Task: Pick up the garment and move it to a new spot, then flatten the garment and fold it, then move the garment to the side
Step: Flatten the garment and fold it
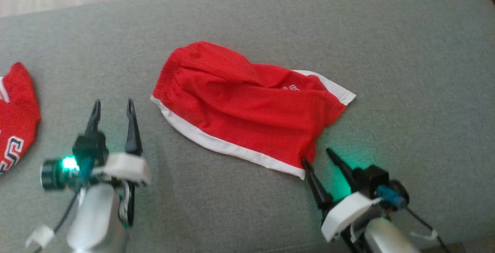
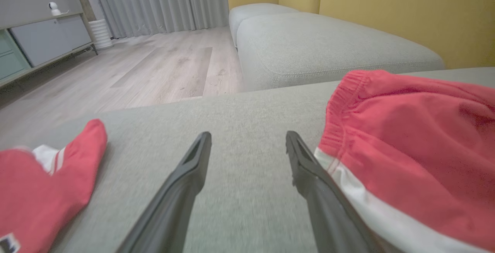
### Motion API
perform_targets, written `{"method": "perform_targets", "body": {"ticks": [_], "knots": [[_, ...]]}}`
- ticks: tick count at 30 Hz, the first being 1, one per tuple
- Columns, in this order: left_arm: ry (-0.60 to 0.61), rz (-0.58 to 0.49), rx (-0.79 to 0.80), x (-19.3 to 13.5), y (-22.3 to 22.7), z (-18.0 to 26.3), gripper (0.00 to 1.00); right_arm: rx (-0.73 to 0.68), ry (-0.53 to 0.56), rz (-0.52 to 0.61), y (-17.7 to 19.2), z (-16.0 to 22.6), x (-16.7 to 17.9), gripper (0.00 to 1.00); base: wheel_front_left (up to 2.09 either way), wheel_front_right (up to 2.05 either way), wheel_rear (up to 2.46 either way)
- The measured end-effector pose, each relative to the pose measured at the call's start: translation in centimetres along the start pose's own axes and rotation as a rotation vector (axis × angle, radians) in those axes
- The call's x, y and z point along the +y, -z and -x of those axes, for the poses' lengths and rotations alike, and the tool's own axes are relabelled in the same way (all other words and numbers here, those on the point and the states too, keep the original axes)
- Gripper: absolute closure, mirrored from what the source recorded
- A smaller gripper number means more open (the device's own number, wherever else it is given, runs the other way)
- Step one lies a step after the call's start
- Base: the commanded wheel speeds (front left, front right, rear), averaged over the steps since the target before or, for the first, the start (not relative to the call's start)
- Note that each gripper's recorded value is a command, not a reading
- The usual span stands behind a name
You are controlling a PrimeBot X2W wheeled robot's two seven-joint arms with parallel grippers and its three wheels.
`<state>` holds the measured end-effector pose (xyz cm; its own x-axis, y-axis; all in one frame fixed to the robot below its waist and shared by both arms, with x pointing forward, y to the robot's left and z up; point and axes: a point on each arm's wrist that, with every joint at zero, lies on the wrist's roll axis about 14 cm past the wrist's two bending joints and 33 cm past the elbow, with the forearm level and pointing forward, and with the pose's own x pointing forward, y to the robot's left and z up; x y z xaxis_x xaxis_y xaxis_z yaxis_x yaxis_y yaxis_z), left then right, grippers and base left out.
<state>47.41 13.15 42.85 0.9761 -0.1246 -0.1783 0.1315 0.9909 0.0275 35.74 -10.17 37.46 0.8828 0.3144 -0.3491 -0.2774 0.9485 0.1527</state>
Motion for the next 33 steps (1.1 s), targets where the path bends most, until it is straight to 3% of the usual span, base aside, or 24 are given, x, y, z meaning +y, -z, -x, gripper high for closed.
{"method": "perform_targets", "body": {"ticks": [6, 12, 13, 14, 21, 25, 30, 31, 32, 33], "knots": [[-0.038, 0.044, 0.008, 0.5, 1.3, 4.5, 0.00, 0.029, -0.062, -0.053, 1.5, 1.1, 2.8, 0.00, 0.00, 0.00, 0.00], [-0.082, 0.072, 0.025, 1.4, 2.4, 7.6, 0.00, 0.034, -0.054, -0.073, 1.6, 1.0, 2.7, 0.00, 0.00, 0.00, 0.00], [-0.088, 0.077, 0.023, 1.5, 2.4, 7.9, 0.00, 0.037, -0.050, -0.077, 1.6, 1.0, 2.6, 0.32, 0.00, 0.00, 0.00], [-0.094, 0.081, 0.024, 1.6, 2.5, 8.2, 0.00, 0.038, -0.049, -0.080, 1.6, 0.9, 2.5, 1.00, 0.00, 0.00, 0.00], [-0.096, 0.099, 0.028, 1.5, 2.8, 9.5, 0.00, -0.049, 0.030, -0.109, -1.1, 0.5, -0.2, 1.00, 0.00, 0.00, 0.00], [-0.082, 0.105, 0.038, 1.1, 3.3, 10.6, 0.00, -0.140, 0.110, -0.016, -4.5, 1.2, -4.5, 1.00, 0.00, 0.00, 0.00], [-0.053, 0.106, 0.082, 0.0, 4.9, 12.5, 0.00, -0.159, 0.176, 0.058, -5.6, 2.5, -7.6, 1.00, 0.00, 0.00, 0.00], [-0.045, 0.111, 0.089, -0.3, 5.1, 12.8, 0.00, -0.149, 0.190, 0.058, -5.4, 2.7, -8.0, 0.54, 0.00, 0.00, 0.00], [-0.035, 0.110, 0.096, -0.7, 5.3, 13.1, 0.00, -0.138, 0.199, 0.062, -5.1, 2.7, -8.3, 0.00, 0.00, 0.00, 0.00], [-0.027, 0.111, 0.100, -1.0, 5.5, 13.3, 0.00, -0.134, 0.202, 0.067, -5.1, 2.7, -8.4, 0.00, 0.00, 0.00, 0.00]]}}
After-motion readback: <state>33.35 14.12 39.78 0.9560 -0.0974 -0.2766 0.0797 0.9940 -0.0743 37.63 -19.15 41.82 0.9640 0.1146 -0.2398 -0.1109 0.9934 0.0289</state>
